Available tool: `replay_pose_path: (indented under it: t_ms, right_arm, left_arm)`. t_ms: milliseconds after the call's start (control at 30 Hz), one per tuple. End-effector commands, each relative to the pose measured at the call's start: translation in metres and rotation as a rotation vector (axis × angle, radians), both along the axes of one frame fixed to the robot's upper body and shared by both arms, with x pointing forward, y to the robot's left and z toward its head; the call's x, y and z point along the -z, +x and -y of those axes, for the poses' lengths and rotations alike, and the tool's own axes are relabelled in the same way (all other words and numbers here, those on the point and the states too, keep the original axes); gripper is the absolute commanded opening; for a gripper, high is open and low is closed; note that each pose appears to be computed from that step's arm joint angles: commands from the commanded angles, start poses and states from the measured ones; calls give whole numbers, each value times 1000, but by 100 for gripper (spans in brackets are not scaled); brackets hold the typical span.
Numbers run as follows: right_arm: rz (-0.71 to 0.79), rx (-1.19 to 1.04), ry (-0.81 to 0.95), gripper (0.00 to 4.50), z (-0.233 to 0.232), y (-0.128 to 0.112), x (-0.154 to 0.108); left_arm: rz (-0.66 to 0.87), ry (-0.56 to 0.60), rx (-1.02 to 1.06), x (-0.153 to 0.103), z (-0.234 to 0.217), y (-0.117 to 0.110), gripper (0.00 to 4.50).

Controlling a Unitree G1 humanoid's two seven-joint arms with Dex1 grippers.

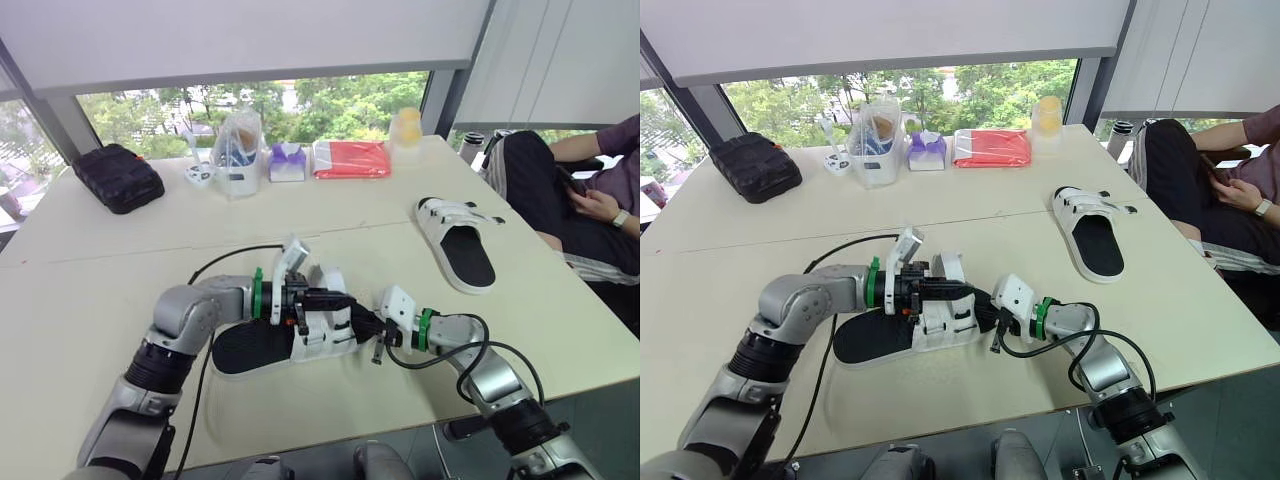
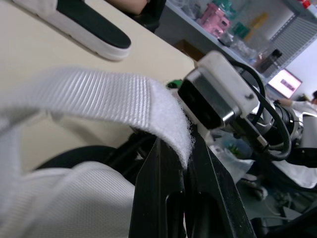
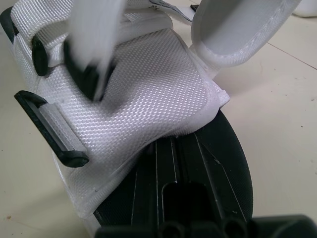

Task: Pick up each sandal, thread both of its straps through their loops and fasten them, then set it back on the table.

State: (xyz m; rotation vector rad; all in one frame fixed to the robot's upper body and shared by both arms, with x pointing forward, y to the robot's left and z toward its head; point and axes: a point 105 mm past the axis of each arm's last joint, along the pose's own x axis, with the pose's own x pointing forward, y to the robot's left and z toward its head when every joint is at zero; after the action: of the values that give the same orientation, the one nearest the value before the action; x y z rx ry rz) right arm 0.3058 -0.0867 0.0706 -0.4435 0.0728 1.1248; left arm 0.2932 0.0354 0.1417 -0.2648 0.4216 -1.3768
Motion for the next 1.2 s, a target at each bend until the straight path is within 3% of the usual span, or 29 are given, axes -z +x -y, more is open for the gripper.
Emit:
replay_pose_path:
  t_ms: [33,333,533,867,1000,1200]
  right_arm:
    - [-70,12,-52,0,3,-3,21]
    - [-74,12,-55,0,4,-5,22]
    - [-75,15,-54,0,4,-5,22]
    - [-75,15,-51,0,3,-5,23]
    - [-74,14,-51,0,3,-6,24]
    - [-74,12,-48,0,2,-6,24]
  left_arm:
    - [36,-18,19,-9,6,-4,3]
    - [-16,1,31,5,10,-16,3]
    - [22,18,-19,5,4,-7,3]
    - [-1,81,-21,18,-9,-17,3]
    - [22,155,-59,29,-15,-16,3]
    - [51,151,-145,26,-17,-8,3]
